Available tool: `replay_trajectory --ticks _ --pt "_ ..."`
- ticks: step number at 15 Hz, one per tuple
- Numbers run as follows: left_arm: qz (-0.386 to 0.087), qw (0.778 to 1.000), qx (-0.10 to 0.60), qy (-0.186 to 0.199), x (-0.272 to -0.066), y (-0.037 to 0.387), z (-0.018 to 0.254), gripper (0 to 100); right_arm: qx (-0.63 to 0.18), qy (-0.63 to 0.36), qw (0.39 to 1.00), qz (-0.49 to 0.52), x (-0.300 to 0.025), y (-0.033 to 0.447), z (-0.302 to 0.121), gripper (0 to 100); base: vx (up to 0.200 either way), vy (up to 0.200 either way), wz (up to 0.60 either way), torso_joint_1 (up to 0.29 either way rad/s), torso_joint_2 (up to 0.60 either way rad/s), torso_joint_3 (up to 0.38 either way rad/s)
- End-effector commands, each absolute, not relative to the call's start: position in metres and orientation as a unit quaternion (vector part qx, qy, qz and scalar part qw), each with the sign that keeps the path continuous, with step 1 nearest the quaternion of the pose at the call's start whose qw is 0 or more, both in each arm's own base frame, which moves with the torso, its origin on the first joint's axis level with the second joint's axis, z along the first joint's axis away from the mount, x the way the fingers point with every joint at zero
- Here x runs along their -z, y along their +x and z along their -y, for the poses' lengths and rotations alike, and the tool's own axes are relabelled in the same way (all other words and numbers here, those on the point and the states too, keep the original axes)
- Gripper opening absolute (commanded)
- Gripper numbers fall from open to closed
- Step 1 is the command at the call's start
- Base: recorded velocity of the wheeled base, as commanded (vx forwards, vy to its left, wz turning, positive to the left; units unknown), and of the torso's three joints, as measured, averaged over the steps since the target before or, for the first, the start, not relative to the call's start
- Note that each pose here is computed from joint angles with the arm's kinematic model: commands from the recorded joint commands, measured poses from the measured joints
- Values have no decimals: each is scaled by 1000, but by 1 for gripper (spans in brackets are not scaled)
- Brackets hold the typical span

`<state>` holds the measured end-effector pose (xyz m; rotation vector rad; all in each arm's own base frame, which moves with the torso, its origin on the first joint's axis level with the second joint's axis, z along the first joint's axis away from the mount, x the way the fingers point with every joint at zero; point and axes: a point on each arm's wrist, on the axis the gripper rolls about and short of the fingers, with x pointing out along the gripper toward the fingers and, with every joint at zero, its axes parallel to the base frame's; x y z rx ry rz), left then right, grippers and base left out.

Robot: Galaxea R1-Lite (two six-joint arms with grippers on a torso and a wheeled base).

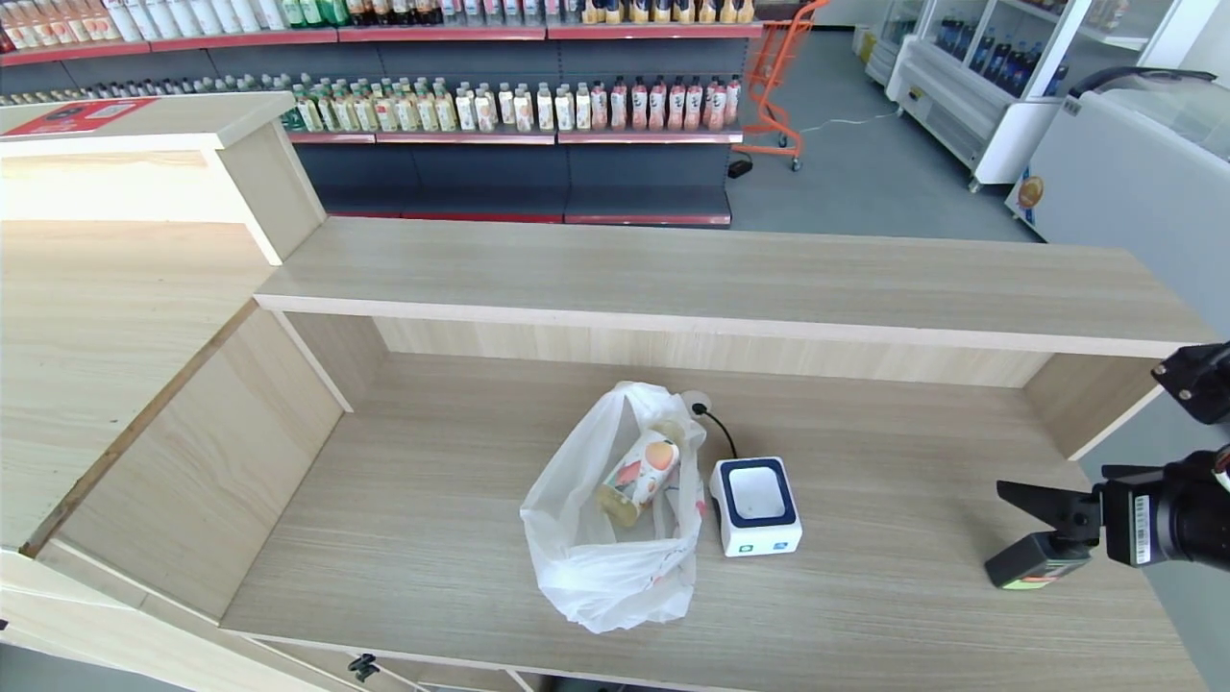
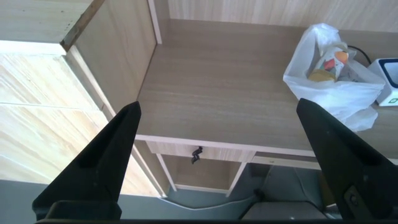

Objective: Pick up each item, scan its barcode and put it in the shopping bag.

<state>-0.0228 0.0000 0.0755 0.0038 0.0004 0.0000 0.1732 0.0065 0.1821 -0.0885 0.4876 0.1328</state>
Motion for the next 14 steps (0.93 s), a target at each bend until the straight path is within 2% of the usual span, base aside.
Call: replay_trajectory --ticks 1,6,7,11,14 --pt "-1 1000 0 2 -75 -23 0 100 -66 -43 965 -251 -178 176 -7 100 -200 0 0 -2 -2 2" --pt "0 1000 0 2 -75 -23 0 100 -57 -35 959 -274 -168 179 -5 100 -200 0 0 3 3 0" --pt "0 1000 0 2 -75 -23 0 100 -41 -36 958 -281 -166 180 -2 100 0 0 0 0 0 0" --pt "-1 1000 0 4 -75 -23 0 100 39 -55 951 -303 -156 195 12 100 0 -200 0 4 1 2" --pt "-1 1000 0 4 -75 -23 0 100 48 -69 949 -303 -153 199 14 100 0 -200 0 9 2 1"
